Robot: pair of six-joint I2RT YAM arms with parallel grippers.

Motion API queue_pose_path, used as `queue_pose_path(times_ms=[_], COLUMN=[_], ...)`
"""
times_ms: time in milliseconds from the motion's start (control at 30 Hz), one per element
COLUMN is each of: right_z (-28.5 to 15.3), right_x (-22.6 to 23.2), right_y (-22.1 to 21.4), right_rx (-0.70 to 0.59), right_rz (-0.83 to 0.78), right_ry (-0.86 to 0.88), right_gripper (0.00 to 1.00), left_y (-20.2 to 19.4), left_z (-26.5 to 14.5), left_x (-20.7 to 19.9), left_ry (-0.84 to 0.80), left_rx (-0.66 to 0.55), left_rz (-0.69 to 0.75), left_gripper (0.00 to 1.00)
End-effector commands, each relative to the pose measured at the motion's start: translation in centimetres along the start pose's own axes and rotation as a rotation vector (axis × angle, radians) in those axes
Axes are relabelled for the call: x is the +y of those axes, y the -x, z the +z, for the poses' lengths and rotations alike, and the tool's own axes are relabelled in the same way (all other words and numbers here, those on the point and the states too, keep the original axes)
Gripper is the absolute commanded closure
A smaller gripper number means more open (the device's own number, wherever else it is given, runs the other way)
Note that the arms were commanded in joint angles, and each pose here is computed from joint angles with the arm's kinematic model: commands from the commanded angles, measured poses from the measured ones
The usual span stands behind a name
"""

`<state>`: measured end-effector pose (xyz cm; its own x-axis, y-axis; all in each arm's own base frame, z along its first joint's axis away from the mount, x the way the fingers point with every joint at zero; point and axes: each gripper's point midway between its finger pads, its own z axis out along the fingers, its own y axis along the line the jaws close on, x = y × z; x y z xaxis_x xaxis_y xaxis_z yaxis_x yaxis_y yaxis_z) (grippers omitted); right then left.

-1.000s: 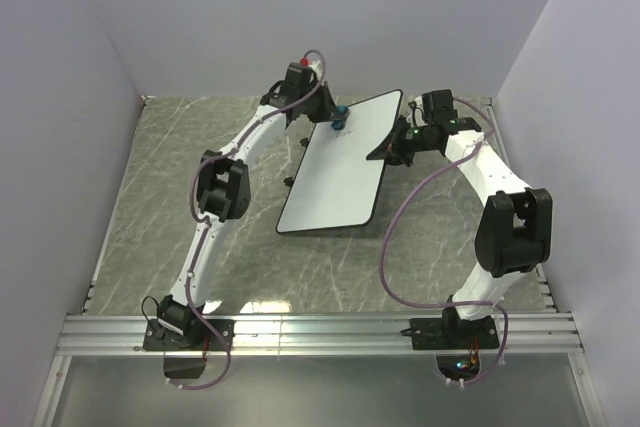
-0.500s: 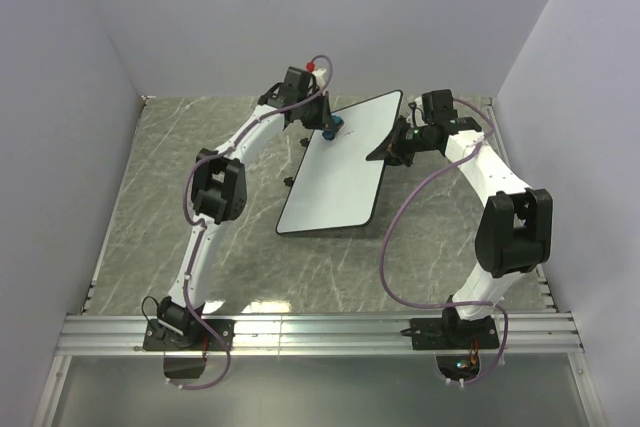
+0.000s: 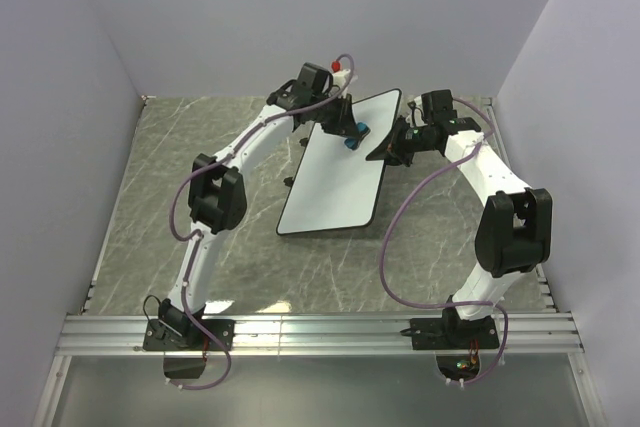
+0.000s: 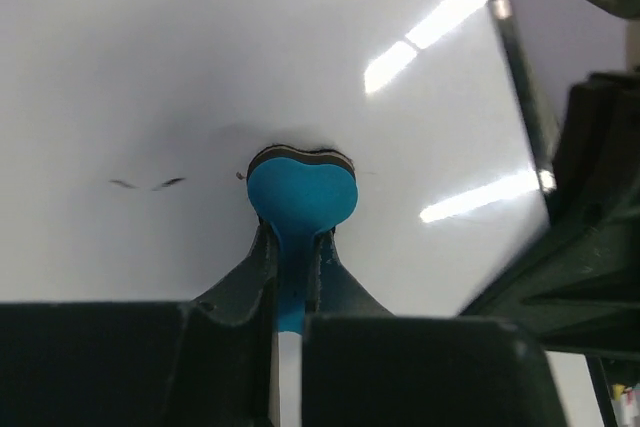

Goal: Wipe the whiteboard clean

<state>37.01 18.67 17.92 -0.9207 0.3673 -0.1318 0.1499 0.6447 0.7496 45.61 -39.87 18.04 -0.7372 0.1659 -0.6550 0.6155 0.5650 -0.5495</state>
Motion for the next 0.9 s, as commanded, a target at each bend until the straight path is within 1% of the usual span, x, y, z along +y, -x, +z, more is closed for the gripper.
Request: queue_pose_path(times_ms=[0,67,133,200,233,267,300,333,400,500,533,600,667,700,767,800,867], right_z=[1.1,1.1,1.0,1.1,1.1,1.1,1.2,1.4,1.6,1.7,1.8,1.8,2.1,2.1,2.3,2.4,2.3], right_x=[-3.5,-3.6,-3.6,-3.6,-3.5,-3.5,-3.5,-3.4,-3.3,-2.9,-2.7,-2.4,-2.0,-1.9,-1.6,-1.5,-1.3], right_y=[-3.8,-4.0,-4.1,-4.1,-3.9,-3.9,-3.8,-3.7,-3.4,-2.8,-2.3,-2.0,-1.5,-1.3,-1.0,-1.0,-0.9], right_rx=[0.132,0.136,0.136,0.136,0.131,0.132,0.133,0.135,0.136,0.131,0.125,0.125,0.121,0.118,0.113,0.119,0.113], right_rz=[-0.056,-0.056,-0.056,-0.058,-0.061,-0.057,-0.056,-0.056,-0.052,-0.058,-0.063,-0.062,-0.064,-0.063,-0.059,-0.056,-0.054], right_ry=[-0.142,-0.144,-0.145,-0.144,-0.144,-0.141,-0.14,-0.138,-0.136,-0.133,-0.134,-0.131,-0.124,-0.119,-0.111,-0.105,-0.099], right_gripper=[1.0,1.0,1.0,1.0,1.0,1.0,1.0,1.0,1.0,1.0,1.0,1.0,1.0,1.0,1.0,1.0,1.0], left_y=[-2.5,-2.8,-2.1,-0.8,0.5,1.3,2.0,2.9,3.9,5.6,6.2,6.9,7.7,7.6,7.4,6.9,6.1], left_z=[0.6,0.3,-1.8,-4.6,-6.4,-7.9,-9.9,-12.0,-15.3,-19.5,-20.7,-21.5,-20.7,-19.6,-17.2,-14.8,-12.2], left_x=[8.2,11.6,15.6,17.8,17.7,18.0,19.2,19.3,20.7,20.7,20.0,19.2,17.8,17.1,17.0,16.4,15.5], left_ry=[0.15,0.224,0.356,0.413,0.416,0.422,0.448,0.488,0.558,0.588,0.581,0.543,0.456,0.421,0.378,0.348,0.314], left_rx=[0.051,0.039,-0.01,-0.083,-0.149,-0.192,-0.242,-0.292,-0.358,-0.455,-0.48,-0.496,-0.476,-0.457,-0.401,-0.341,-0.277], left_rz=[-0.234,-0.292,-0.361,-0.435,-0.438,-0.456,-0.501,-0.508,-0.55,-0.568,-0.562,-0.546,-0.501,-0.49,-0.467,-0.466,-0.448], left_gripper=[1.0,1.0,1.0,1.0,1.0,1.0,1.0,1.0,1.0,1.0,1.0,1.0,1.0,1.0,1.0,1.0,1.0])
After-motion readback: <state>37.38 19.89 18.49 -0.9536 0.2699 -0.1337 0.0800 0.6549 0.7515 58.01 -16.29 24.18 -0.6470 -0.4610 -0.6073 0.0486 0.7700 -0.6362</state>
